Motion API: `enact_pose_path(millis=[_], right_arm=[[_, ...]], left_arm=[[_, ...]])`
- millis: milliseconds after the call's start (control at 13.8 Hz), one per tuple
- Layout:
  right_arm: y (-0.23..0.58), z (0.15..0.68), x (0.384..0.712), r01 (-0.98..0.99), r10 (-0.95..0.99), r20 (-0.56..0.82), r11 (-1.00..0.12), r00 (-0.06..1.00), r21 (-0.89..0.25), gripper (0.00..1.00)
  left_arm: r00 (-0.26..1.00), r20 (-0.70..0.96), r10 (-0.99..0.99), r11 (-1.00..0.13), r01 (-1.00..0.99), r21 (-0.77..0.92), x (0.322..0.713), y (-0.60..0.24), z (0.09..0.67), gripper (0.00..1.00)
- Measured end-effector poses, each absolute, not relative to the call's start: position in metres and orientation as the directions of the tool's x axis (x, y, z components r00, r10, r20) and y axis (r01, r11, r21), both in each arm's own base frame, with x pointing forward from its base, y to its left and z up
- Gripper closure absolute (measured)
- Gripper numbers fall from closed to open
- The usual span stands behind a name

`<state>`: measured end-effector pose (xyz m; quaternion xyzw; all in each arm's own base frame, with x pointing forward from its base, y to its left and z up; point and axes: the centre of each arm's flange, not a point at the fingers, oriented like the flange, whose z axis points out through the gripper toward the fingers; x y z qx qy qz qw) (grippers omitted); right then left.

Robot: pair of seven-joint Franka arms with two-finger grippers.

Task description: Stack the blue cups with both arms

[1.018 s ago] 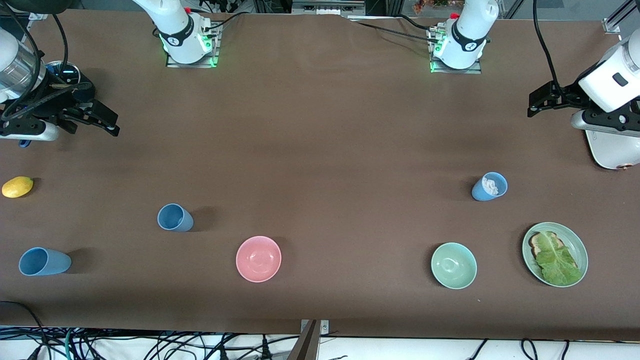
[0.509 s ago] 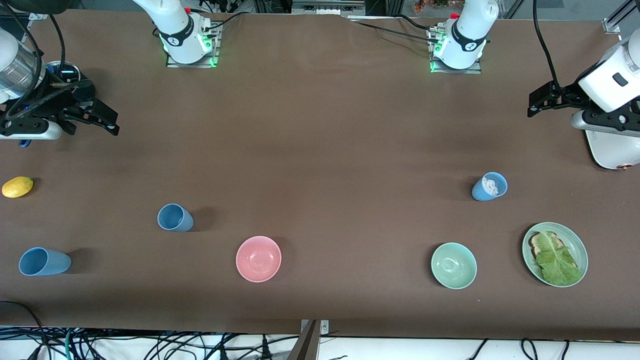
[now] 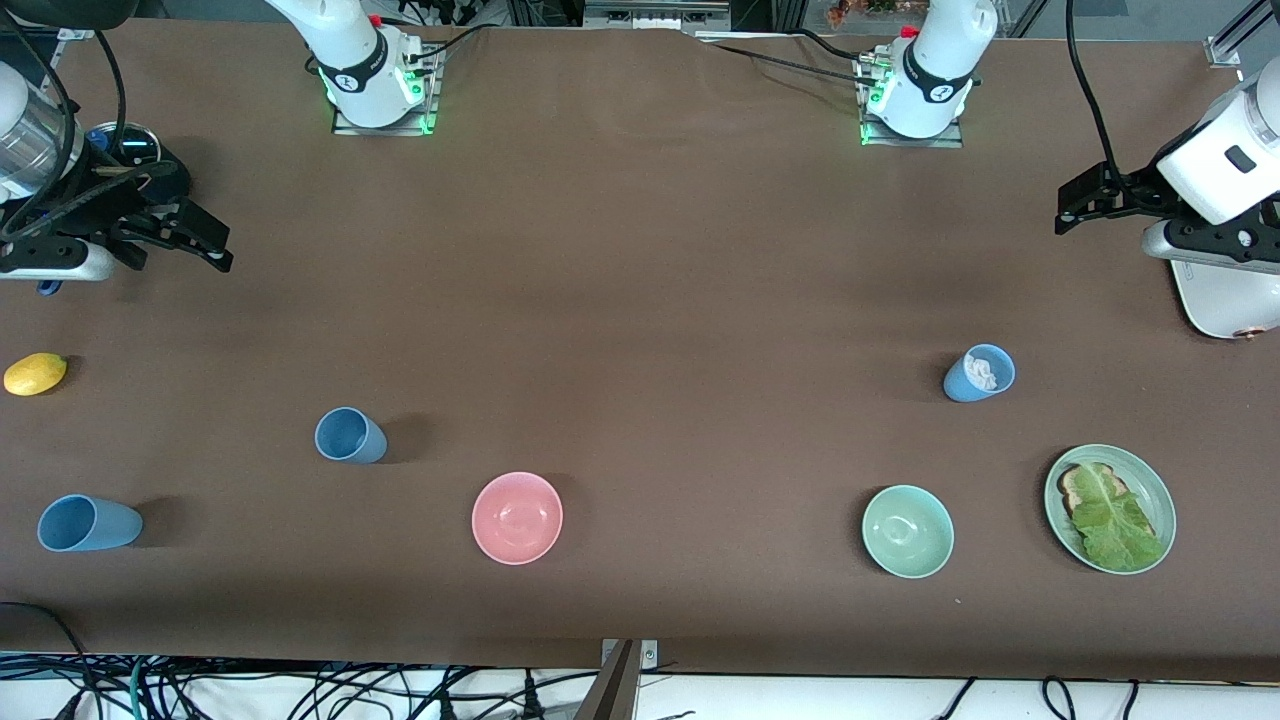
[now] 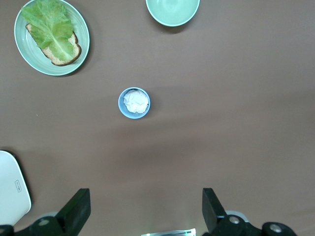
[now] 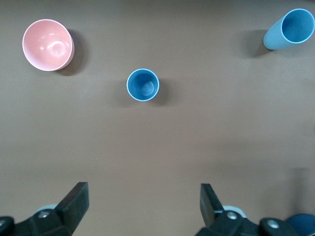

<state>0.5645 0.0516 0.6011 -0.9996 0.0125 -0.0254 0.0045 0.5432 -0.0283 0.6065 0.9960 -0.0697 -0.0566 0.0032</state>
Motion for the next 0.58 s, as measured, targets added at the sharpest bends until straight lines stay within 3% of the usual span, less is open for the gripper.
enact_pose_path(millis=[582], right_arm=[[0.048, 0.5945, 0.568, -0.031, -0.032, 0.039, -0.999, 0.999, -0.009, 0.0]], left_arm=[[0.984, -0.112, -0.139, -0.99, -0.139, 0.014, 0.5432, -0.0284, 0.6065, 0.0]])
